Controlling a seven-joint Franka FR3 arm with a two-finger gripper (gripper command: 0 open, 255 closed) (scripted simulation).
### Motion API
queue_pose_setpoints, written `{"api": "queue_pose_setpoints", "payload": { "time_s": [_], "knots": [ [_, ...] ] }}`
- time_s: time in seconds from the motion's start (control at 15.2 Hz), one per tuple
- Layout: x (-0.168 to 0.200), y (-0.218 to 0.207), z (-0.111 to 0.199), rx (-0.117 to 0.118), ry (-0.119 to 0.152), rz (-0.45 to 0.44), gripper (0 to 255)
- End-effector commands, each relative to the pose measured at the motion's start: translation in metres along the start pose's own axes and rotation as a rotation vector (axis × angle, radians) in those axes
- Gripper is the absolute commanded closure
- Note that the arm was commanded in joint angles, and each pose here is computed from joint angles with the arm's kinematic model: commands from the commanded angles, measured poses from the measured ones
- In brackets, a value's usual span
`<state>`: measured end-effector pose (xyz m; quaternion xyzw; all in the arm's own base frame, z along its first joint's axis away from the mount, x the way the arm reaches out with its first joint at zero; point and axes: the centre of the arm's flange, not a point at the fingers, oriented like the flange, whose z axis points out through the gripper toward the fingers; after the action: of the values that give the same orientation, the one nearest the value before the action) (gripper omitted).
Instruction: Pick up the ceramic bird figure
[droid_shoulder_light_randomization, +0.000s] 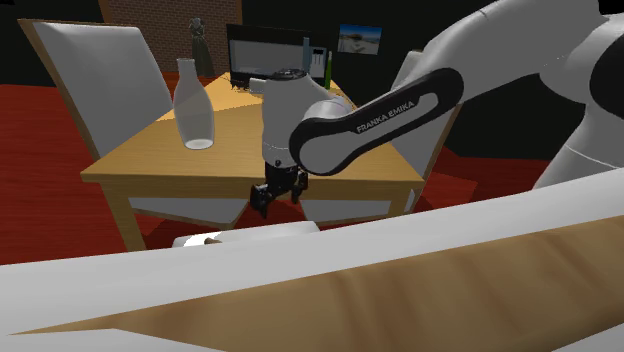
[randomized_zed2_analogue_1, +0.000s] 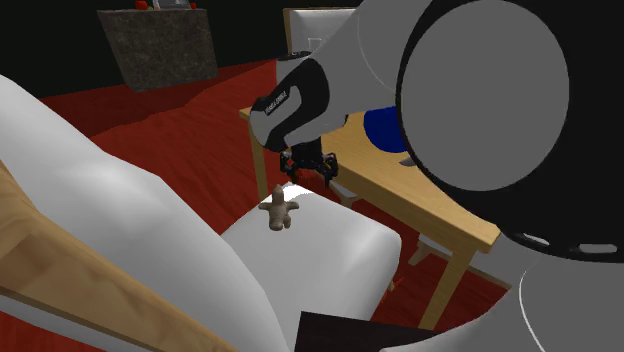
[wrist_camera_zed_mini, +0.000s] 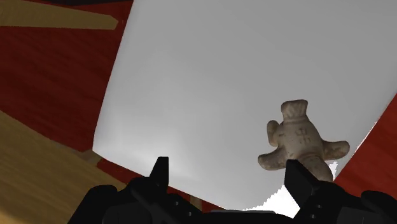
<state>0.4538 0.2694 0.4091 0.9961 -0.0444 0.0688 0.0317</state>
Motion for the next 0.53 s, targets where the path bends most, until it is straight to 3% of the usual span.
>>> {"api": "queue_pose_setpoints", "payload": {
  "time_s": [0.0, 0.46],
  "knots": [
    [0.011, -0.022, 0.016, 0.002, 0.005, 0.013, 0],
    [0.043, -0.090, 0.068, 0.001, 0.019, 0.048, 0]
  ]
}}
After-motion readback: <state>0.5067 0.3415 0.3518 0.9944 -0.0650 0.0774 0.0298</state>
